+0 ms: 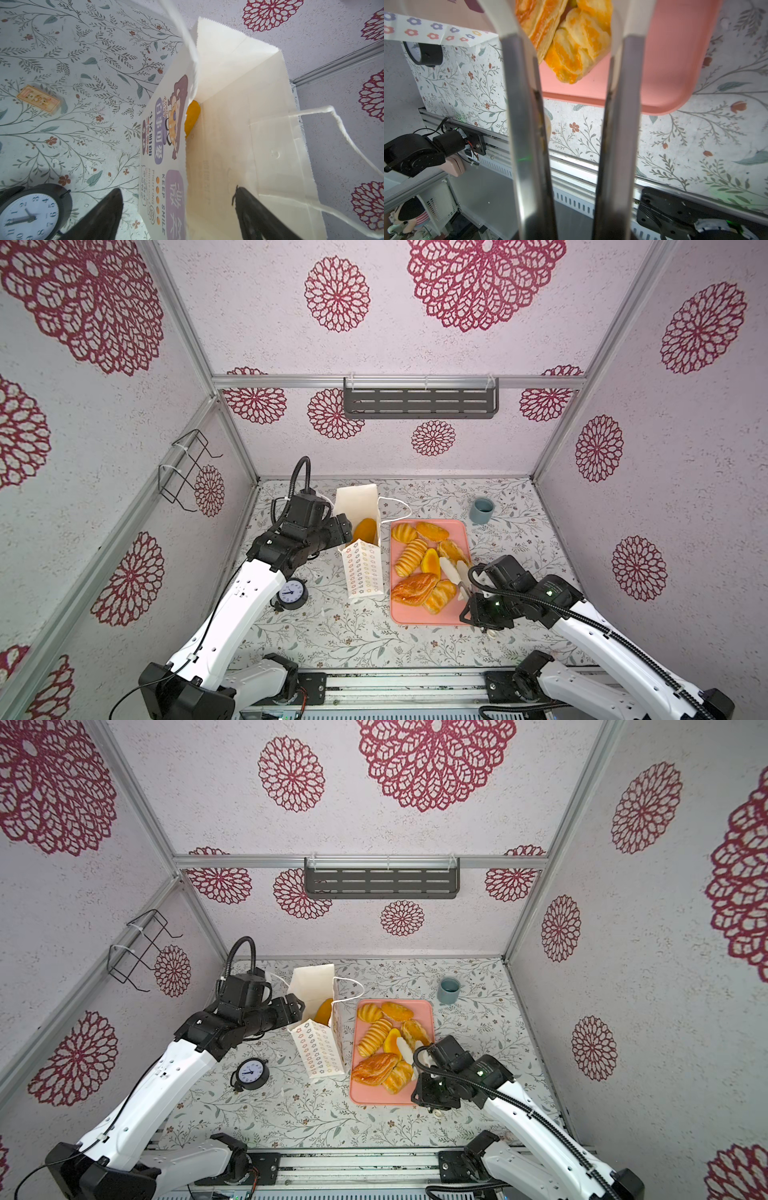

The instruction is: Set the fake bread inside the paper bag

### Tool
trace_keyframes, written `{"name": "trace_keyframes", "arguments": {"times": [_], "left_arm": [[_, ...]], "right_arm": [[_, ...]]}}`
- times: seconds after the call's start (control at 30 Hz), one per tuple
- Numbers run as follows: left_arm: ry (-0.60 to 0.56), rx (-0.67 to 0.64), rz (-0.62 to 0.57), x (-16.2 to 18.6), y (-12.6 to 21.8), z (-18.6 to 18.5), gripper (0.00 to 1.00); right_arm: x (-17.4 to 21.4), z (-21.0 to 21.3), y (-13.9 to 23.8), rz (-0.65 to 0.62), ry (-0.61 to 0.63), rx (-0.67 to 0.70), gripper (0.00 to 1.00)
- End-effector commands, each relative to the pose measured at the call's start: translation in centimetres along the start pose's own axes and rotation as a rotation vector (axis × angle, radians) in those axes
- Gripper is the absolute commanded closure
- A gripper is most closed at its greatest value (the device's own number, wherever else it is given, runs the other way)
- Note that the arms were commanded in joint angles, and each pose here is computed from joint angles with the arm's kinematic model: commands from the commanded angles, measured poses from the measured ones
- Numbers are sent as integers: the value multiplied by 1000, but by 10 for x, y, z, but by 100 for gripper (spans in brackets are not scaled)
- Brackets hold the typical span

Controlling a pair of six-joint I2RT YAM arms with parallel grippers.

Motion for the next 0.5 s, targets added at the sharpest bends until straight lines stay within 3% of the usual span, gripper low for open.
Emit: {"name": "trace_keyframes", "arguments": {"times": [0.0, 0.2, 0.47], "left_arm": [[0, 21, -27, -3, 5, -4, 12], [3, 15, -31, -3, 6, -2, 12], [3, 19, -34, -3, 4, -3, 12]], "right_arm": [[4, 10, -1, 38, 3, -55, 61], [12, 1, -10, 90, -29, -40, 60], [12, 17, -8, 123, -74, -143, 61]]}}
Point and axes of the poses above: each gripper's point midway between its finger pads, its own y axis back along the fingers, its own z axis along the line the jaws close on, x = y × z, the point moved 1 cm from there along y, back along the fingers, and after that the axes turned 4 degrees about -y, right-handed, at the moved point
